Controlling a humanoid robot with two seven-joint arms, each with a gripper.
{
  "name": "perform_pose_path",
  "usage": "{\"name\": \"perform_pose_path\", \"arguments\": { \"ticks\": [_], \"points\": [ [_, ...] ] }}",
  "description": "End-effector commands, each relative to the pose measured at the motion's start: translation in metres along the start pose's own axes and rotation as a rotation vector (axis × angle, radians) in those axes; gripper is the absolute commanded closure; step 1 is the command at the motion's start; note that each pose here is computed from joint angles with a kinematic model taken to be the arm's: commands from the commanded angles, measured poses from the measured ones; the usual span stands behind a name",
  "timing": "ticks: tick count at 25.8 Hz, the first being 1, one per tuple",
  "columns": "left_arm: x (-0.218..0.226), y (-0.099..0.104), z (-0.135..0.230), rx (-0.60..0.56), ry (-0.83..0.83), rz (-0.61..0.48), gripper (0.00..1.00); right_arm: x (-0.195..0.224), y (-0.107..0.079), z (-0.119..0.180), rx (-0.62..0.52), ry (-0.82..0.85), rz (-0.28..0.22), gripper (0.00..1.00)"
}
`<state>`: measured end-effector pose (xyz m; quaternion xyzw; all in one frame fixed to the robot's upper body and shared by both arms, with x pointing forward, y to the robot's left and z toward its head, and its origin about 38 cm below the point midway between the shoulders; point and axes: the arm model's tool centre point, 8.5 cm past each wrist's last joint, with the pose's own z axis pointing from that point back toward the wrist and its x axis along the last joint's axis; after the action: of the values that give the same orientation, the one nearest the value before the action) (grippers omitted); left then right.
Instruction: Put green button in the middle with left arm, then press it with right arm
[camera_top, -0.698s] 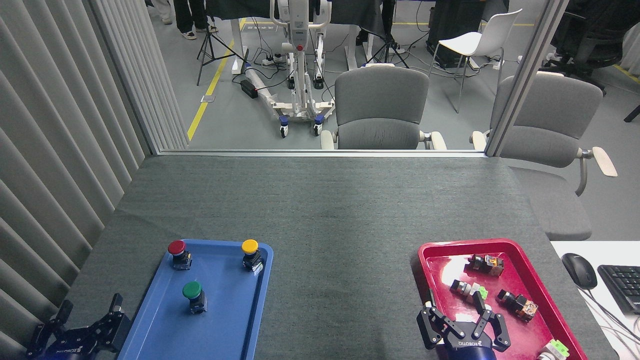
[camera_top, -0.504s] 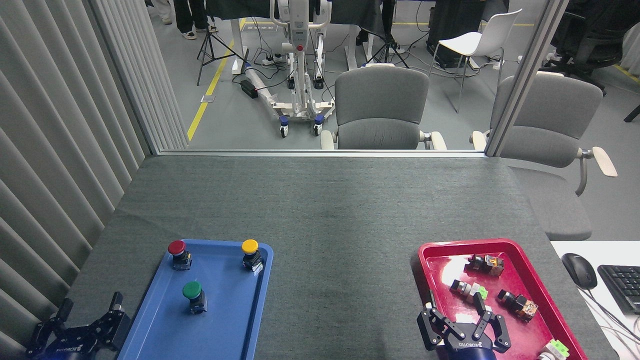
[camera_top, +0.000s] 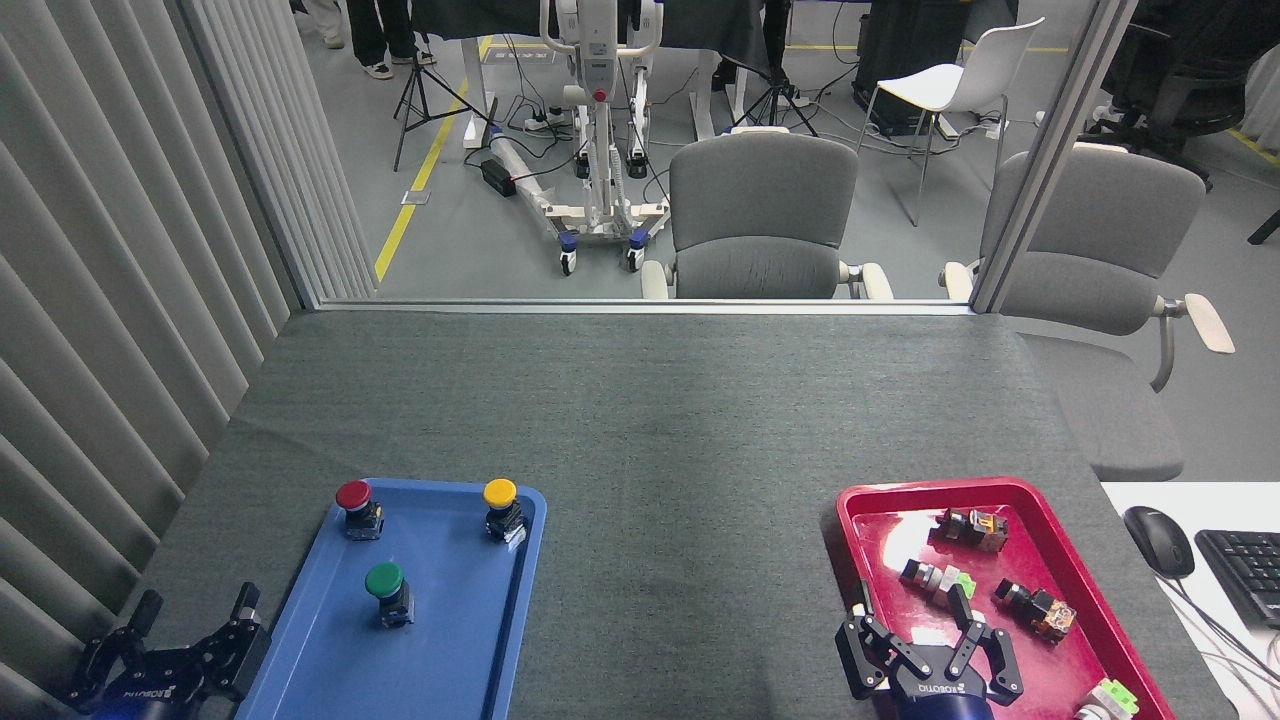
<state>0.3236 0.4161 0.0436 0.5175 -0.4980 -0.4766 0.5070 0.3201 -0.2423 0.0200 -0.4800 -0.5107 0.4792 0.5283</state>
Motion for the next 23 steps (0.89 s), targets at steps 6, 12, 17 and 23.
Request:
{"name": "perform_pose_path", "arguments": {
  "ticks": [6, 12, 17, 23],
  "points": [
    [0.002, -0.001, 0.001, -0.004, -0.027, 0.001, 0.0, 0.001, 0.001, -0.001, 0.001, -0.001, 0.001, 0.0],
    [0.003, -0.002, 0.001, -0.008, -0.042, 0.004, 0.0, 0.001, 0.001, -0.001, 0.002, -0.003, 0.001, 0.0],
    [0.005, -0.001, 0.001, -0.006, -0.051, 0.006, 0.0, 0.001, 0.001, -0.001, 0.002, -0.003, 0.001, 0.0],
    [0.018, -0.006, 0.0, -0.003, -0.062, 0.033, 0.01, -0.001, 0.0, -0.001, -0.002, -0.003, 0.005, 0.0]
  ]
}}
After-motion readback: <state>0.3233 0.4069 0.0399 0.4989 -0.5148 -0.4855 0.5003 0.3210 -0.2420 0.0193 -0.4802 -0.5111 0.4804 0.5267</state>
